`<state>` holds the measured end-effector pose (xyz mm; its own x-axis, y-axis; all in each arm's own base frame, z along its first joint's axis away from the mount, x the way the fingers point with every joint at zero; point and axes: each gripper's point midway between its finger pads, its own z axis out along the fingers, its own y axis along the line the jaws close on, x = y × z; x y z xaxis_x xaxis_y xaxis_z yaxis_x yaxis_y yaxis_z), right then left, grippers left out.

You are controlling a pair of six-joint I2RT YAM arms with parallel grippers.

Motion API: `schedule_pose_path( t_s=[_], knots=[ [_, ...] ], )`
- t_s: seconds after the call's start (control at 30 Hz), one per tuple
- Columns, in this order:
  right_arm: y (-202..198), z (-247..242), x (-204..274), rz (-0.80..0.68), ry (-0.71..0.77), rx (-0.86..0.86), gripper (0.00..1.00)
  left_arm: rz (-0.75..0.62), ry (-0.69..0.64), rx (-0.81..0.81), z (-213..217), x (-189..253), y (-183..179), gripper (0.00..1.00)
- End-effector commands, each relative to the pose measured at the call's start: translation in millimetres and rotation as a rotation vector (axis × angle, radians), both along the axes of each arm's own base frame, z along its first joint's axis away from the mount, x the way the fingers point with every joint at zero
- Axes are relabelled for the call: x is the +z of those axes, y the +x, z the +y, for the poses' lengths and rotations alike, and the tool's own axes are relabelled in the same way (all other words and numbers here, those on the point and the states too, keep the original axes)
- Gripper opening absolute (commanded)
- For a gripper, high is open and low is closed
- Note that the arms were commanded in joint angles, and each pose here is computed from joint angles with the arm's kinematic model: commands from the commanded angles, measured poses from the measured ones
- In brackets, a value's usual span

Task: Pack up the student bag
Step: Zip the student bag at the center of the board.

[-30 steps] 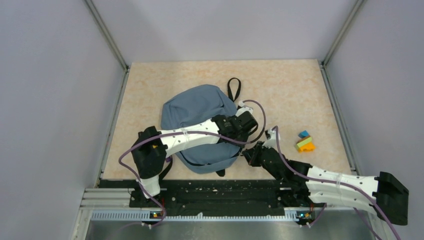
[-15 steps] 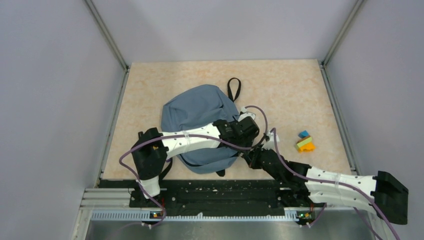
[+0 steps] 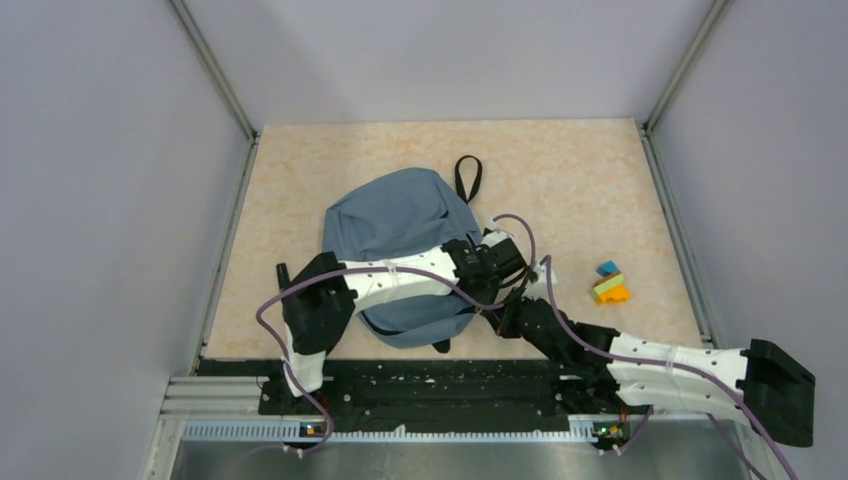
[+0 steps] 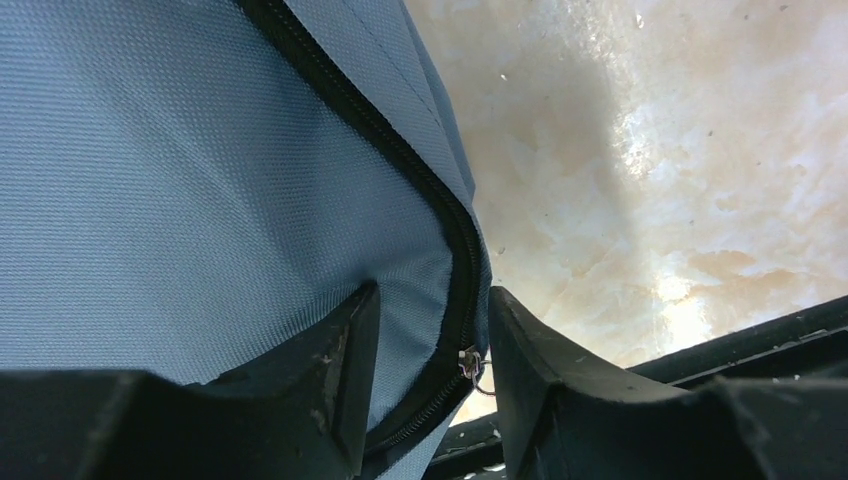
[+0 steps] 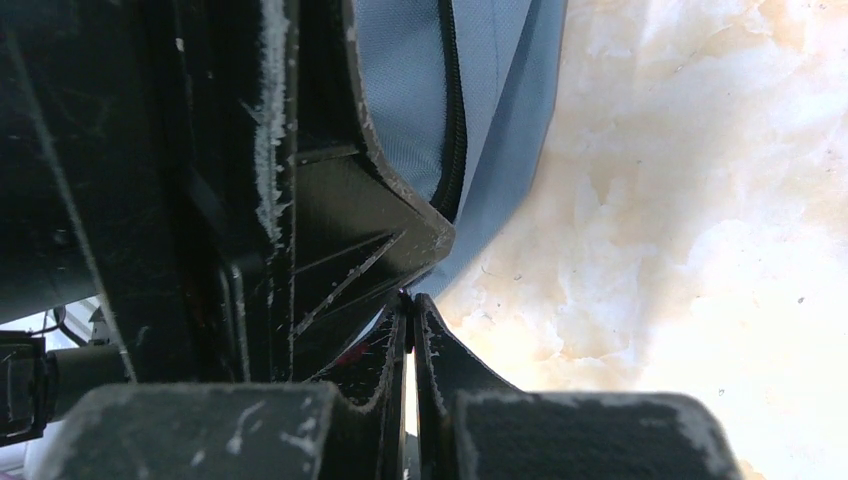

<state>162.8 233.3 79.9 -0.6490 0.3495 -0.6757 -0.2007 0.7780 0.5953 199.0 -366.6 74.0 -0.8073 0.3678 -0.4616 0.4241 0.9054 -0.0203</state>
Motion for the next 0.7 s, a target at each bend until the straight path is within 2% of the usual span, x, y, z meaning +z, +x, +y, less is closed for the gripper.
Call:
schedule_pose_path(
  t_s=[0.0,0.13,0.3,0.47,0.67],
  knots=[
    [-3,15,17,-0.031,0.060,0.051,0.00,0.035,0.155,-0.027,19,-33,-9,0.46],
    [-3,17,17,-0.029,0.063,0.054,0.00,0.012,0.163,-0.019,21,-34,-5,0.28],
    [-3,18,21,-0.037,0.073,0.059,0.00,-0.032,0.070,-0.011,8,-25,2,0.01],
    [-8,26,34,-0.053,0.120,0.108,0.00,-0.107,-0.075,0.013,-5,-2,21,0.00],
    [-18,46,58,-0.097,0.198,0.221,0.00,-0.176,-0.327,0.026,-24,30,44,0.00]
  ],
)
